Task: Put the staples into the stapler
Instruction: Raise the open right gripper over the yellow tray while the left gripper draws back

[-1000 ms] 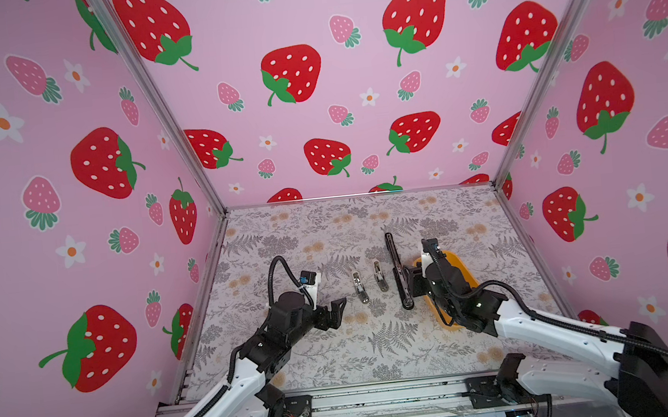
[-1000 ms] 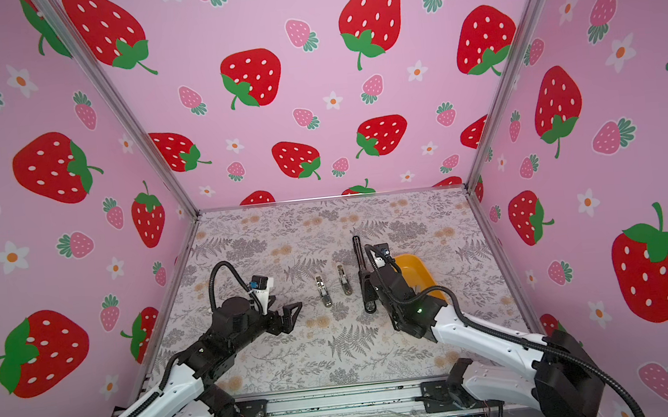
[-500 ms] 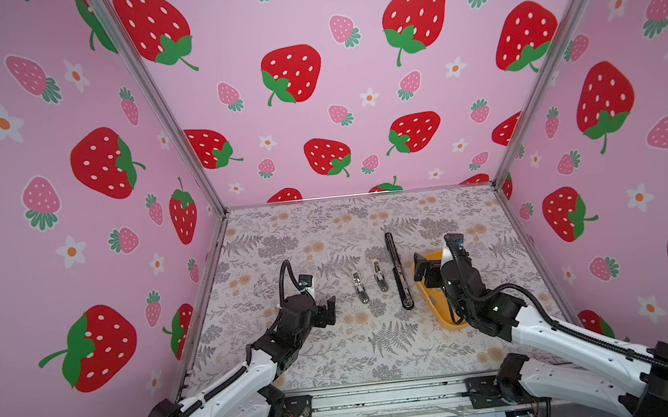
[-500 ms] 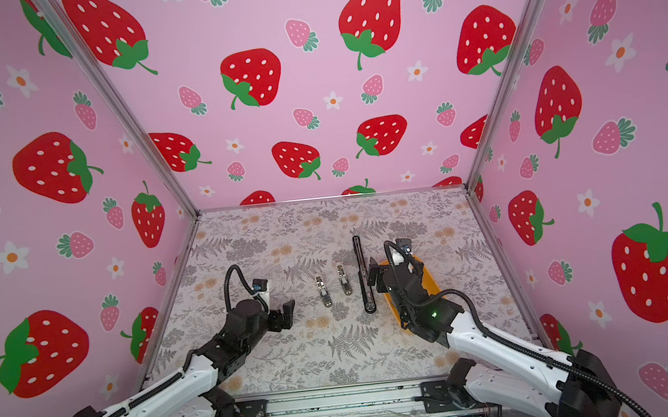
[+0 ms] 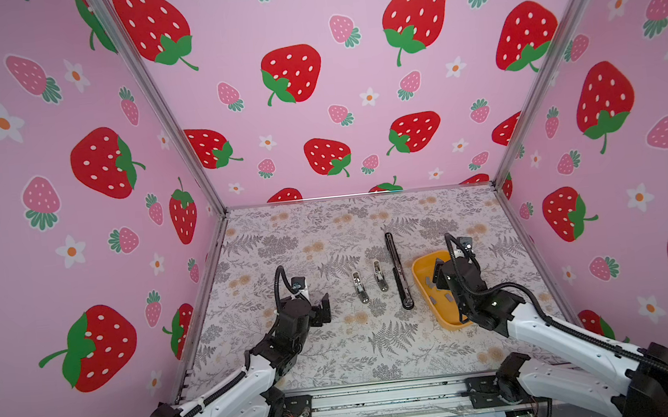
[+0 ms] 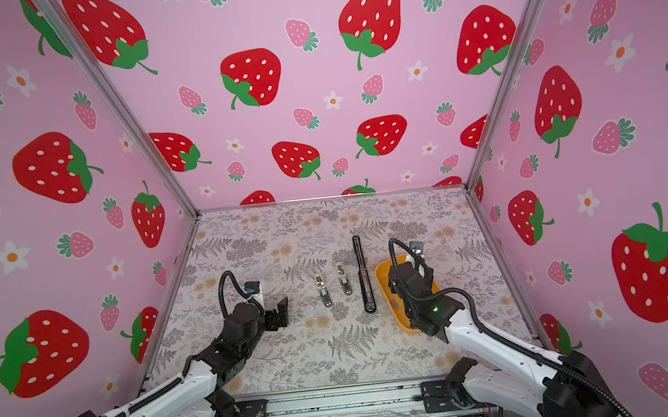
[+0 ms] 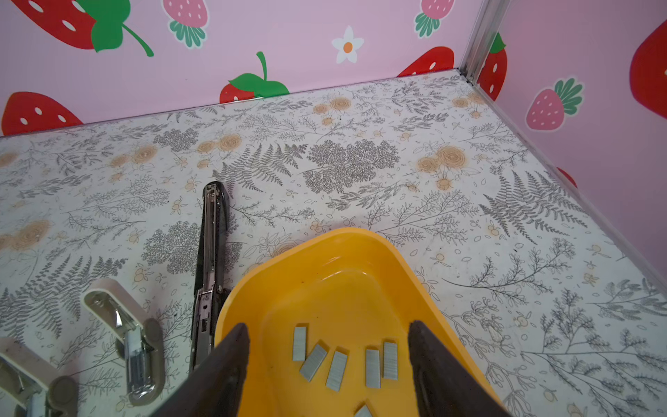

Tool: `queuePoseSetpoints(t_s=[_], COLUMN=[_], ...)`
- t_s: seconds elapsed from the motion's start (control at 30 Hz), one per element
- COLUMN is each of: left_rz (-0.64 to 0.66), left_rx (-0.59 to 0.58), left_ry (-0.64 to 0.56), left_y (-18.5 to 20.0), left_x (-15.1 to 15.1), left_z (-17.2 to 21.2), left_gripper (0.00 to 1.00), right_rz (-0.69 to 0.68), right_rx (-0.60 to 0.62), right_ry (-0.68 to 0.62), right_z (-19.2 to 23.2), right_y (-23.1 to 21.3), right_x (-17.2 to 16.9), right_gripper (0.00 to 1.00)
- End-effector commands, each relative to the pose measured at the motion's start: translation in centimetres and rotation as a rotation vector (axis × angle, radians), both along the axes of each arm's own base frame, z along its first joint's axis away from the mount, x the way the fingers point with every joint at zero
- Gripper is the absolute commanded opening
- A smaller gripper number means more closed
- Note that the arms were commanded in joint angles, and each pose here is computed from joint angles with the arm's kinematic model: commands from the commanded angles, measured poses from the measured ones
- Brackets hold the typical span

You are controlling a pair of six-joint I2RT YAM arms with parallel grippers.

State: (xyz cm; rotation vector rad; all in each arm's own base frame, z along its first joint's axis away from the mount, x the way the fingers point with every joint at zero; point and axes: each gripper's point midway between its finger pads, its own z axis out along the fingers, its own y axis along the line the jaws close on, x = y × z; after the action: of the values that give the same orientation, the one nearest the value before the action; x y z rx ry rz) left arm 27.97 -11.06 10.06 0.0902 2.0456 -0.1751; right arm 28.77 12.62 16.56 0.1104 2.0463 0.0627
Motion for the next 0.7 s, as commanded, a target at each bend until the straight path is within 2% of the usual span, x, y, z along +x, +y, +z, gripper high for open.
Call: queuePoseSetpoints(t_s=[0.0, 0.2, 0.37, 0.67], left_rz=[0.023, -0.018, -0.035, -0.061], left_rx=[-0.019, -0.036, -0.047, -0.064], left_ry=[-0.016, -0.008, -0.032, -0.052], left_y=[0.3, -0.4, -0.6, -0.9], left_x=[0.1, -0.3, -0.5, -0.8], left_z=[0.2, 0.1, 0.4, 0.6], left_gripper=[0.99, 0.99, 0.99, 0.99], right_rz=[-0.009, 0.017, 0.051, -0.022], right_rx=[0.014, 0.045, 0.045, 0.008], right_ry=[0.075, 0.170, 0.266, 0.367], right_z=[-1.7, -4.0, -6.0, -9.5], right_y=[-0.7, -0.4, 0.7, -0.6], right_x=[-1.0, -1.7, -1.5, -0.3], right_gripper=[0.63, 0.62, 0.57, 0.52])
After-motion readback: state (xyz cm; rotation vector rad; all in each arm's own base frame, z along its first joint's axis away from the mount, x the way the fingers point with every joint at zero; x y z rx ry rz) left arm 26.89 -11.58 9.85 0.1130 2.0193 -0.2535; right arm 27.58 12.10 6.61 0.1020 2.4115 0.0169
